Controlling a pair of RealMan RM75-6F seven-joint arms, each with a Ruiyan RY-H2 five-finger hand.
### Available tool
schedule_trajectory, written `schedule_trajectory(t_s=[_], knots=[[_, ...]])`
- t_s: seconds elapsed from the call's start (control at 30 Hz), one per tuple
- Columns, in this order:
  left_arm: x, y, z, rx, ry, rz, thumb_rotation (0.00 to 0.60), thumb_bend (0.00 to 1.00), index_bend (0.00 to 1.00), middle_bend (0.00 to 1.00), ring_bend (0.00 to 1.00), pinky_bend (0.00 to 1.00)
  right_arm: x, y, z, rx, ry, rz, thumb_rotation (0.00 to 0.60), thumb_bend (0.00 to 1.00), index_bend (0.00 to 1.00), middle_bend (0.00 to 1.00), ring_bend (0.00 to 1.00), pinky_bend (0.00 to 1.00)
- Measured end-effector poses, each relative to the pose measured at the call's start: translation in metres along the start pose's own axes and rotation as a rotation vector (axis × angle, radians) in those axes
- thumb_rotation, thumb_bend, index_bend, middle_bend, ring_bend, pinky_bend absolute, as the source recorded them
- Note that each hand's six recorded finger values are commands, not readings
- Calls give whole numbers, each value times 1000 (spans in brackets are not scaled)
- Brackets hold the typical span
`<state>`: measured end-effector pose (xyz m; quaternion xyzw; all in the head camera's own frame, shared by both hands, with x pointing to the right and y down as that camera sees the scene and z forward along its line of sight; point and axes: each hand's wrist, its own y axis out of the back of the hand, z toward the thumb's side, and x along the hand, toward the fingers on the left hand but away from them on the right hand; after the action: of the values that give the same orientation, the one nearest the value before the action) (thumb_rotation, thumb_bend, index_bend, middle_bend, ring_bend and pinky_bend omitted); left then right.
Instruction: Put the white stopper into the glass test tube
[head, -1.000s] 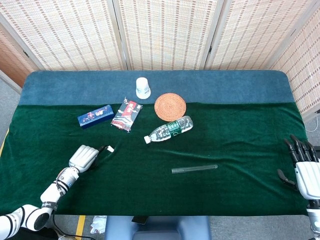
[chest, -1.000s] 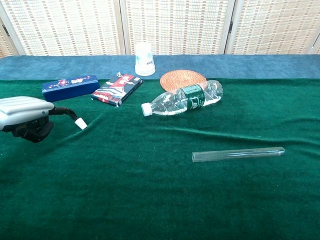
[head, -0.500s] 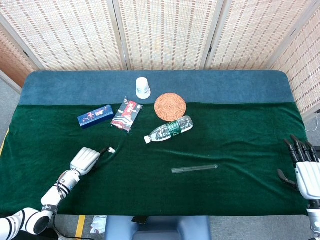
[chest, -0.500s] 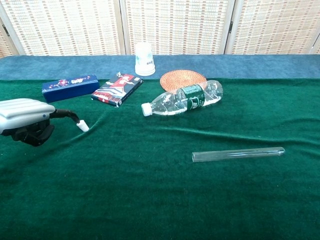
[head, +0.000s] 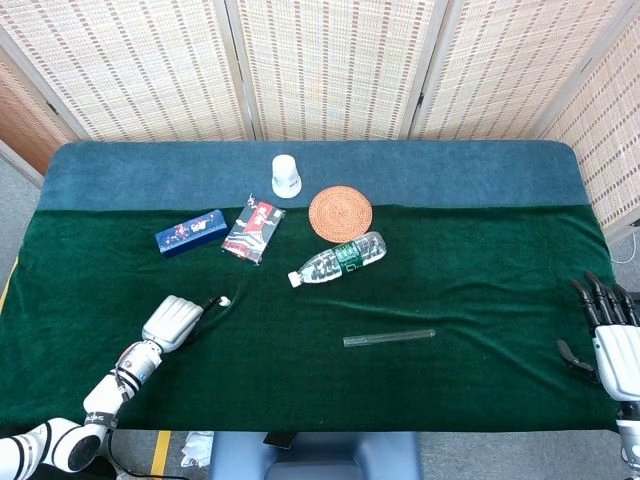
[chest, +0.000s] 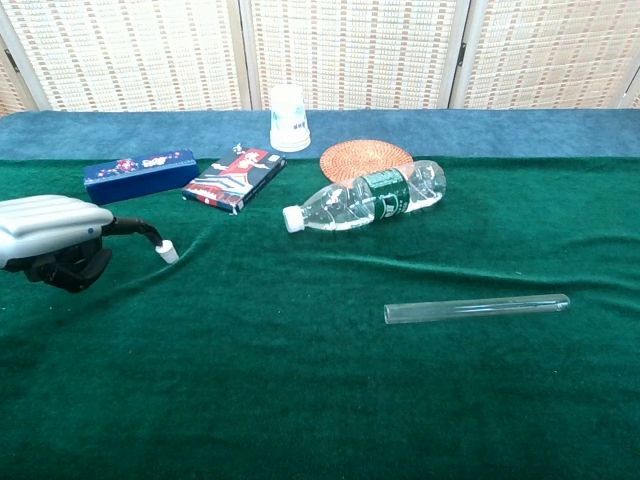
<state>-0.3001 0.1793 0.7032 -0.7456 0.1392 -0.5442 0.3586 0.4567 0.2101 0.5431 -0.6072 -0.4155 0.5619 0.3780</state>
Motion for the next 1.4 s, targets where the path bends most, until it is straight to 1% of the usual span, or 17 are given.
schedule_trajectory(t_s=[0.37,0.73,0.8,0.87,0.93,0.97,1.03,1.13,1.23,1.4], knots=[[2,2,4,-1,-5,5,600,888,189,980,918,831,2,1,-3,-7,-7,-6,600,351,0,0,93,0],[1,9,-3,-7,15,39,600,879,169,979,909,831,2,2,-4,-7,-8,-7,600,351,0,0,96,0],[1,11,-4,-14,15,45,600,792,176,980,903,831,1,2,-3,-6,-7,-8,600,351,0,0,96,0],[0,15,-4,-22,14,58,600,584,198,980,892,830,1,3,-3,-3,-4,-10,600,351,0,0,97,0],[1,20,-5,-31,12,80,600,402,246,979,887,830,1,4,-2,0,0,-12,600,351,0,0,98,0],[1,22,-6,-36,12,91,600,369,269,979,888,830,0,5,-2,1,2,-13,600,351,0,0,98,0],[3,25,-8,-49,12,111,600,348,309,980,896,830,0,6,-1,2,4,-13,600,351,0,0,98,0],[8,29,-12,-67,14,133,600,347,345,980,910,831,0,6,0,2,7,-12,600,351,0,0,98,0],[16,30,-16,-68,18,133,600,347,376,979,914,831,1,6,-1,-2,7,-13,600,351,0,0,99,0],[28,27,-13,-68,12,124,600,353,389,980,920,832,3,5,-3,-4,-1,-10,600,352,0,0,99,0]])
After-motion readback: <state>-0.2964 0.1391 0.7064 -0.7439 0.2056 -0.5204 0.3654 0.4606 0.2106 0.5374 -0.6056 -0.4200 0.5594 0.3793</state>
